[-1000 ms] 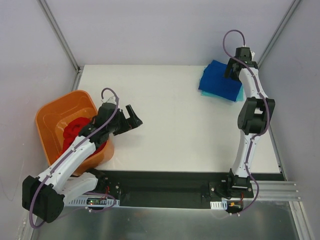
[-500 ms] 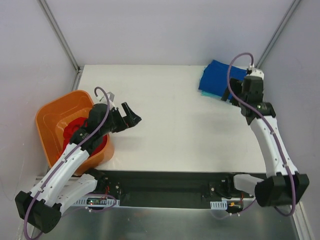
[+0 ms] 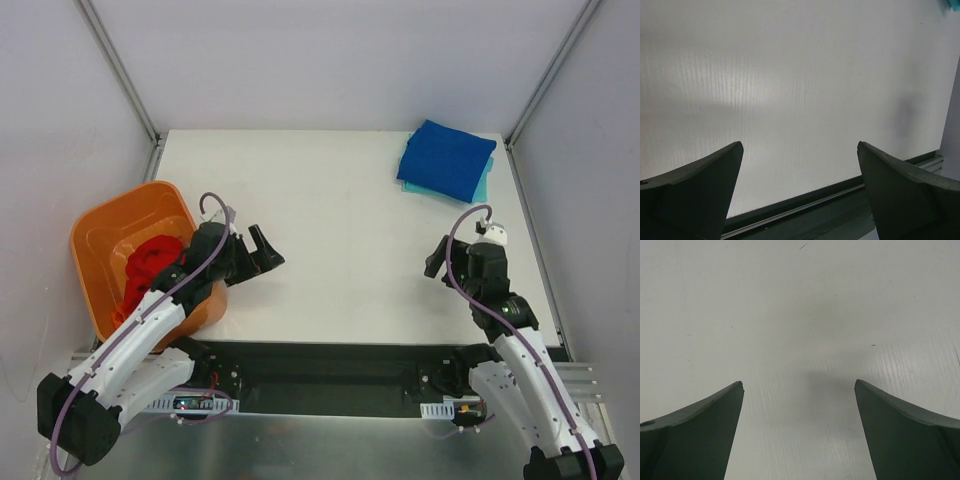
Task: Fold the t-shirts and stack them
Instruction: Put the neatly folded tshirt into the corner of the board with the right arm
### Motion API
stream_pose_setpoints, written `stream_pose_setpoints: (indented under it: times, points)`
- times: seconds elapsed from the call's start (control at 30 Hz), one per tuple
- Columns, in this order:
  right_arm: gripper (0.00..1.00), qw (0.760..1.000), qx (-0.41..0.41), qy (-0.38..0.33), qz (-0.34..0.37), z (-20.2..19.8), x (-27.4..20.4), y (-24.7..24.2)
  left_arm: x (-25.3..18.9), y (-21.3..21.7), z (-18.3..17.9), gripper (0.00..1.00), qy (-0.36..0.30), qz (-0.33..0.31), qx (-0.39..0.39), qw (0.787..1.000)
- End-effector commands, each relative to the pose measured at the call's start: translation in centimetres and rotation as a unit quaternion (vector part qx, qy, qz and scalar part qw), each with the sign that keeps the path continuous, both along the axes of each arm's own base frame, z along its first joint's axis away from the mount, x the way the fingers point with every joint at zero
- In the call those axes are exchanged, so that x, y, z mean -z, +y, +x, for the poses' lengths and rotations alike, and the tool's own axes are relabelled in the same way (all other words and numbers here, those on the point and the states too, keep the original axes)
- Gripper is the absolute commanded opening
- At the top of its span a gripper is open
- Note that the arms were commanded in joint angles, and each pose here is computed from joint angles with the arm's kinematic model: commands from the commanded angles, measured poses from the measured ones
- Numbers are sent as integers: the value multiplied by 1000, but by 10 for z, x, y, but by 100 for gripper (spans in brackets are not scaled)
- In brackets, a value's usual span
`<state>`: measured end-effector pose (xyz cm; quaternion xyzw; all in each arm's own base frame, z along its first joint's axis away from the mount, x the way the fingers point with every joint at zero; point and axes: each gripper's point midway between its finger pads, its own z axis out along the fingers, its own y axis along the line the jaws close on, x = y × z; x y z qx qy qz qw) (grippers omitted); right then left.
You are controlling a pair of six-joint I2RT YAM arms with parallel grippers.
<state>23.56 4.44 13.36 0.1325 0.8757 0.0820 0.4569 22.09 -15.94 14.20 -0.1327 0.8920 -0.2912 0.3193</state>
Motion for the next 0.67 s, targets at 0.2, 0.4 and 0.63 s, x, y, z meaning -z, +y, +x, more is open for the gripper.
stream_pose_setpoints:
  times: [0.2, 0.4, 0.63]
  points:
    - [97, 999, 15, -49, 12, 1, -20, -3, 7, -8, -11, 99, 8, -2, -2, 1000]
    - [97, 999, 6, -40, 3, -2, -14, -3, 4, -18, -8, 99, 7, -2, 0, 1000]
    - [97, 998, 1, -60, 6, -8, -18, -4, -9, -33, -5, 99, -12, -1, 7, 1000]
